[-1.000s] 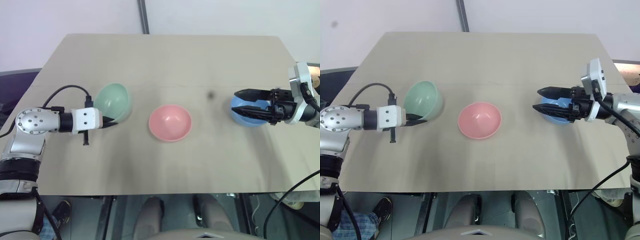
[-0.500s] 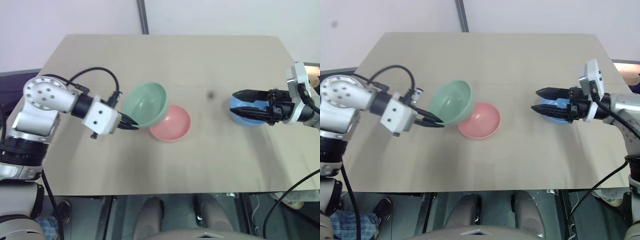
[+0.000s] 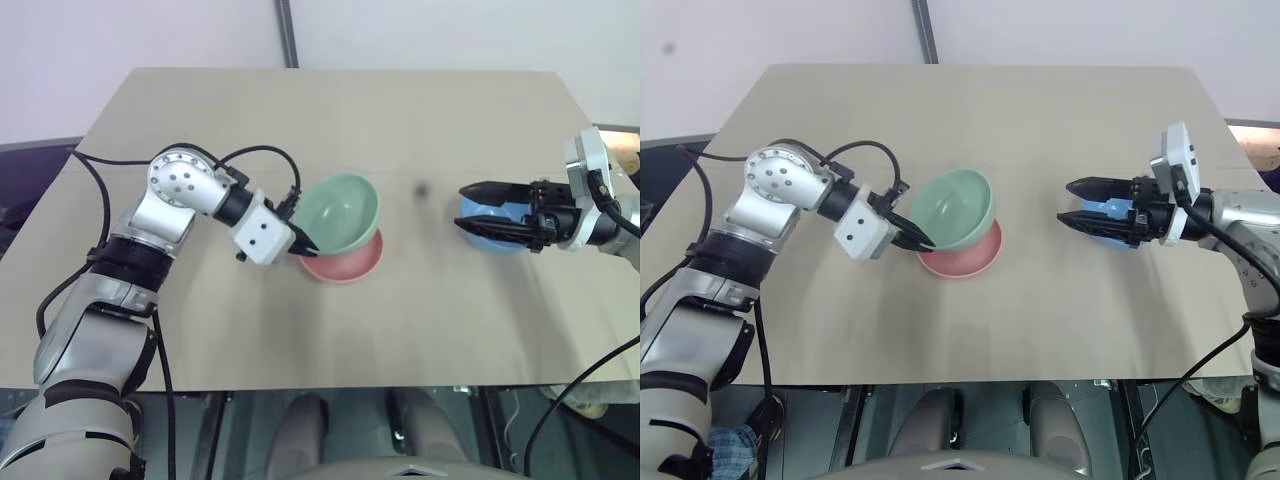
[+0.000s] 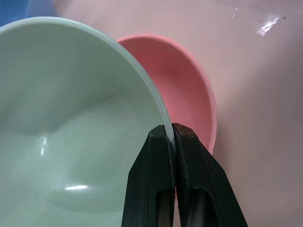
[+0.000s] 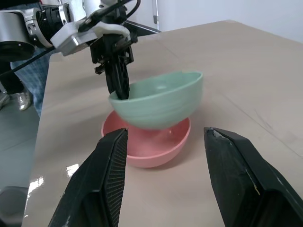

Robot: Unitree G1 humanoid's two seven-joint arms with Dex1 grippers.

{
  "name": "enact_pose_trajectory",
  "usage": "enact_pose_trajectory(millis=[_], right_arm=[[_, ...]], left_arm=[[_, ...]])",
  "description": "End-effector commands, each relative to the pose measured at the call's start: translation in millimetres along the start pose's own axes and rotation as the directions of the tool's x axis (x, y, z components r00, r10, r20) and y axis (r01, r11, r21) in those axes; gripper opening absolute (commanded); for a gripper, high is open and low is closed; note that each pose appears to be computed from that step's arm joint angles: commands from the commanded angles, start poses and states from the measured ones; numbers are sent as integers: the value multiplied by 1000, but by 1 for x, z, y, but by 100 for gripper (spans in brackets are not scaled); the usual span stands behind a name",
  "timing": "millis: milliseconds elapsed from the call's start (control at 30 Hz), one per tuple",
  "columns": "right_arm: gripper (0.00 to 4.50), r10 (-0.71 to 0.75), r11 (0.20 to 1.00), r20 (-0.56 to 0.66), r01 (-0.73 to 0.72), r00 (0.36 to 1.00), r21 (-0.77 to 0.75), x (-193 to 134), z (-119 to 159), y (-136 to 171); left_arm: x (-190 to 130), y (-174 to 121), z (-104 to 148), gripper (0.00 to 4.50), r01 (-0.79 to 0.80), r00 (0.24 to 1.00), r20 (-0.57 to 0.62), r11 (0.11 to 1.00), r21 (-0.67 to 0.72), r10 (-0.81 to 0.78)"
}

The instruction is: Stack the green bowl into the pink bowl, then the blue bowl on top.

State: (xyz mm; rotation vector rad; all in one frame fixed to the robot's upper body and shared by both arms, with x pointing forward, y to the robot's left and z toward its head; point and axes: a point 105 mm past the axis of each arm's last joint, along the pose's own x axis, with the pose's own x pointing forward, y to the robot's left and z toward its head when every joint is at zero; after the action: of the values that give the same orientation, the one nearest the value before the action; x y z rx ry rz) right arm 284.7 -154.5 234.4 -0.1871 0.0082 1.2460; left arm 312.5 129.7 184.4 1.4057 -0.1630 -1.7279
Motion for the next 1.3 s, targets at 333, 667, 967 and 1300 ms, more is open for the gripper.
enact_pose_trajectory(millis=[333, 667, 967, 1300], right_arm=[[285, 2, 999, 30, 0, 1000, -52, 0, 11, 7], [285, 11, 999, 35, -10, 999, -53, 1, 13, 5], [285, 18, 999, 37, -16, 999, -51, 3, 13, 4], [285, 15, 999, 36, -13, 999, -46, 1, 12, 7]], left_arm=[[0, 2, 17, 7, 29, 997, 66, 995, 91, -35], [-4, 5, 14, 7, 4, 998, 59, 998, 67, -8], [-4, 5, 16, 236, 0, 998, 62, 997, 82, -5], [-79, 52, 31, 236, -373, 884, 175, 879, -297, 434]])
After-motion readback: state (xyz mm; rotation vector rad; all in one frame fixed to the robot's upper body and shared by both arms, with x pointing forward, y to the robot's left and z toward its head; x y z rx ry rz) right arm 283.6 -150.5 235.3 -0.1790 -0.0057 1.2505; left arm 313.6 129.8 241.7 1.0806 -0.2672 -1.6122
